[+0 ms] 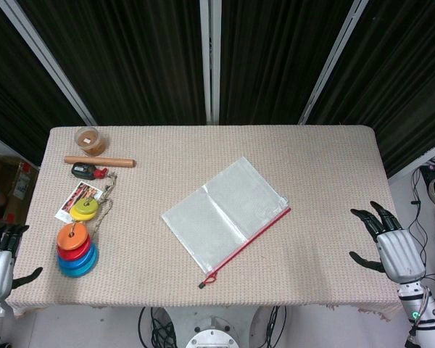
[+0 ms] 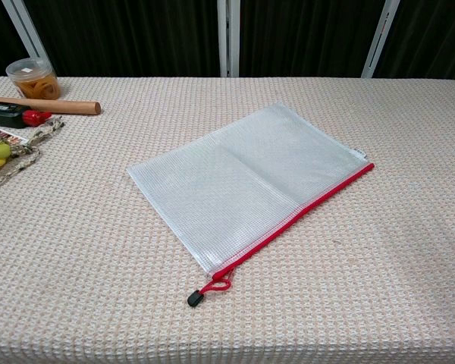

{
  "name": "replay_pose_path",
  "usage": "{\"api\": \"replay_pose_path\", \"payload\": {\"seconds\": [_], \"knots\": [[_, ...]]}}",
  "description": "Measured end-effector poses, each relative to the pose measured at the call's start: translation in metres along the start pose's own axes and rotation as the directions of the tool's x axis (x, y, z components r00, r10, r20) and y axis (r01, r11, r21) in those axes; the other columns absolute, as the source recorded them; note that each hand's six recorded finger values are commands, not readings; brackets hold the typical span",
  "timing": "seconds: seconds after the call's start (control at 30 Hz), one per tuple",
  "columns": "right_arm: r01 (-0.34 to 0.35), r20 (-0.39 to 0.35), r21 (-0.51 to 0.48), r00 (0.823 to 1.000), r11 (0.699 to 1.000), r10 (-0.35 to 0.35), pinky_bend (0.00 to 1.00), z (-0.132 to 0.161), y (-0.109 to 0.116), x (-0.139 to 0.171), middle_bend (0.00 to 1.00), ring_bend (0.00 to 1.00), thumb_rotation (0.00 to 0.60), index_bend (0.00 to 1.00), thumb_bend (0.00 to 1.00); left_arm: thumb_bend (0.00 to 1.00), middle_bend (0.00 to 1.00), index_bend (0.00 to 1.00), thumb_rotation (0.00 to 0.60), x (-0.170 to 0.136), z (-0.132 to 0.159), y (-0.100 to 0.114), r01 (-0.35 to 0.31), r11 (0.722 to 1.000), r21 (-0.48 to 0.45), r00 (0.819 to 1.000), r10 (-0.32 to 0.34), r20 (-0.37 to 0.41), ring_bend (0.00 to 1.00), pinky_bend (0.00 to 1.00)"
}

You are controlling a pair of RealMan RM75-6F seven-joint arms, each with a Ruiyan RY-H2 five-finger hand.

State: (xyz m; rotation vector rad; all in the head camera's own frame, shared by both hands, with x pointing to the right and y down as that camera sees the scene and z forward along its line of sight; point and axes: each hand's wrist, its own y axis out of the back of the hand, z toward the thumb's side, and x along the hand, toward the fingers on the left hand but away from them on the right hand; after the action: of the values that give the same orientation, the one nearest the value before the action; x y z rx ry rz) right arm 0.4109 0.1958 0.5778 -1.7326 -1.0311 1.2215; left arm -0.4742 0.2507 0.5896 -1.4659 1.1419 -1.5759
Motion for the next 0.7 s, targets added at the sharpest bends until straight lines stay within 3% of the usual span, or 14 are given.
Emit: {"api": "replay_pose_path", "payload": {"seconds": [0.13,0.2,0.27,0.37,0.47,0.57,0.6,0.7], "knots": [[-0.018,-0.067,-0.006,0.998,1.000,0.018,0.17,0.015,-0.007,-0.004,0.22,0.06,0.600,0.22,0.05,0.05,0.15,0.17,0.600,-0.002,0.003,-0.004,0.009,1.000,-0.020,1.000,-0.009,0.014,0.07,0.16],[-0.038,-0.136,0.001,0.990,0.999,0.038,0.17,0.032,-0.013,-0.010,0.22,0.06,0.600,0.23,0.06,0.05,0.15,0.17,0.600,-0.003,0.007,-0.005,0.015,0.999,-0.036,0.999,-0.014,0.028,0.07,0.16],[-0.064,-0.209,0.011,0.976,0.998,0.065,0.17,0.050,-0.020,-0.017,0.23,0.06,0.600,0.24,0.07,0.05,0.15,0.17,0.600,-0.003,0.010,-0.006,0.018,0.999,-0.047,0.999,-0.016,0.042,0.07,0.16],[-0.125,-0.327,0.032,0.936,0.992,0.129,0.17,0.085,-0.037,-0.029,0.23,0.06,0.600,0.27,0.09,0.05,0.15,0.18,0.600,-0.002,0.015,-0.006,0.021,0.998,-0.064,0.998,-0.017,0.057,0.07,0.16],[-0.201,-0.430,0.076,0.877,0.977,0.214,0.17,0.120,-0.061,-0.040,0.23,0.06,0.600,0.28,0.11,0.05,0.15,0.18,0.600,0.000,0.022,-0.006,0.023,0.997,-0.079,0.997,-0.016,0.077,0.07,0.16],[-0.271,-0.514,0.145,0.801,0.951,0.307,0.15,0.156,-0.090,-0.049,0.23,0.06,0.600,0.31,0.14,0.05,0.15,0.18,0.600,0.001,0.025,-0.009,0.036,0.995,-0.090,0.996,-0.028,0.087,0.07,0.16],[-0.291,-0.546,0.177,0.766,0.940,0.339,0.14,0.172,-0.102,-0.051,0.23,0.06,0.600,0.32,0.15,0.05,0.15,0.18,0.600,0.002,0.025,-0.010,0.040,0.995,-0.096,0.996,-0.032,0.088,0.07,0.16],[-0.308,-0.616,0.238,0.686,0.921,0.388,0.12,0.212,-0.127,-0.056,0.23,0.06,0.600,0.37,0.18,0.05,0.15,0.18,0.600,0.004,0.026,-0.013,0.048,0.992,-0.112,0.995,-0.039,0.087,0.07,0.16]]}}
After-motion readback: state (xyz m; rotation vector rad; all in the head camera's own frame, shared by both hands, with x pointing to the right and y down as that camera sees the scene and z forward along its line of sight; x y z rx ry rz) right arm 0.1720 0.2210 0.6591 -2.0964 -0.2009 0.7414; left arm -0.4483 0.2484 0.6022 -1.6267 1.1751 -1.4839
